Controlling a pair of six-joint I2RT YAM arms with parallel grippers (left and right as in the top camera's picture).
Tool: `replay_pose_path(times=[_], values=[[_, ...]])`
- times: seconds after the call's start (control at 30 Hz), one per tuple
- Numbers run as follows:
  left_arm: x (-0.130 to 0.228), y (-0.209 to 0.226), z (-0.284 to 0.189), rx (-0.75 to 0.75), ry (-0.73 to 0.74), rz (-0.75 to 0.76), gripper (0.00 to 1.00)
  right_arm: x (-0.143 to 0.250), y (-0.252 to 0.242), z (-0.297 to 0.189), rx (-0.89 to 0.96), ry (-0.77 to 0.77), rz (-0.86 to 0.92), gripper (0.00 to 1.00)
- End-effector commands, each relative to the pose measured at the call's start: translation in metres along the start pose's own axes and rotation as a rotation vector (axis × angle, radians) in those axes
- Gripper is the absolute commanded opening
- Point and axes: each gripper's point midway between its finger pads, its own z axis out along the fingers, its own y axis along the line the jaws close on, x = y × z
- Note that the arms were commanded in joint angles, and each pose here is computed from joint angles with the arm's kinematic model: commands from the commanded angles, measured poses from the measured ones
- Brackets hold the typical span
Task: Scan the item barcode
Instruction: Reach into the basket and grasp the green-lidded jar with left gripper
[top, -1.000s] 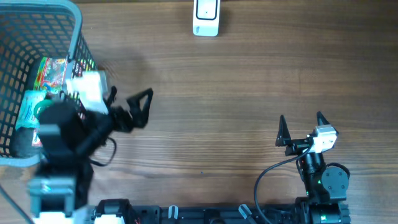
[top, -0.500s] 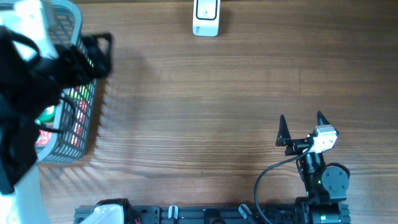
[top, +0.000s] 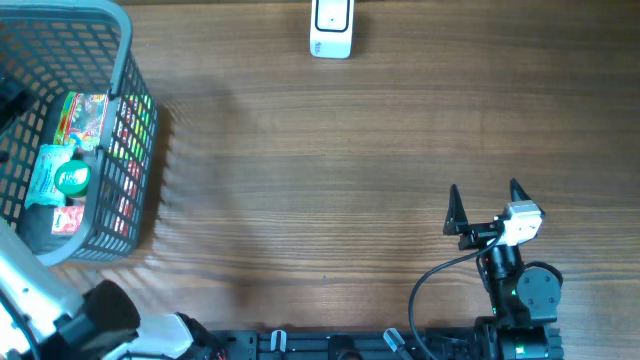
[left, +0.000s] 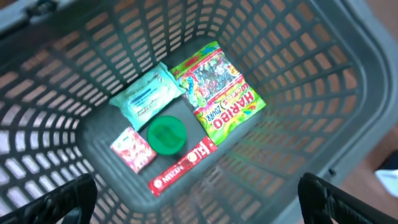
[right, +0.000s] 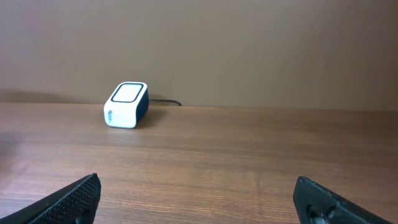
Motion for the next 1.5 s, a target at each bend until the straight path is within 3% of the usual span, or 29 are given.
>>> replay_pose_path(times=[0.0,0.4,0.73,1.17,1.47], values=[[-0.004,-0.002,0.028,-0.004,0.05,0.169,1.0,-0.002,-0.003,-0.001,0.016,-0.01,-0.012,1.0],[0.078,0.027,0.151,-0.037,0.355,0.419,1.0,-0.002,-0.003,-0.001,0.016,-0.01,-0.012,1.0],[0.074,0.06,0.18,-0.099,0.315,0.509,1.0,-0.002,-0.003,-0.001,0.016,-0.01,-0.012,1.0],[0.096,0.049,0.226,0.009,0.264,0.575,1.0,-0.002,-0.003,-0.001,0.016,-0.01,-0.012,1.0],[0.092,0.045,0.227,0.03,0.24,0.568,1.0,-0.002,-0.003,-0.001,0.016,-0.01,-0.012,1.0]])
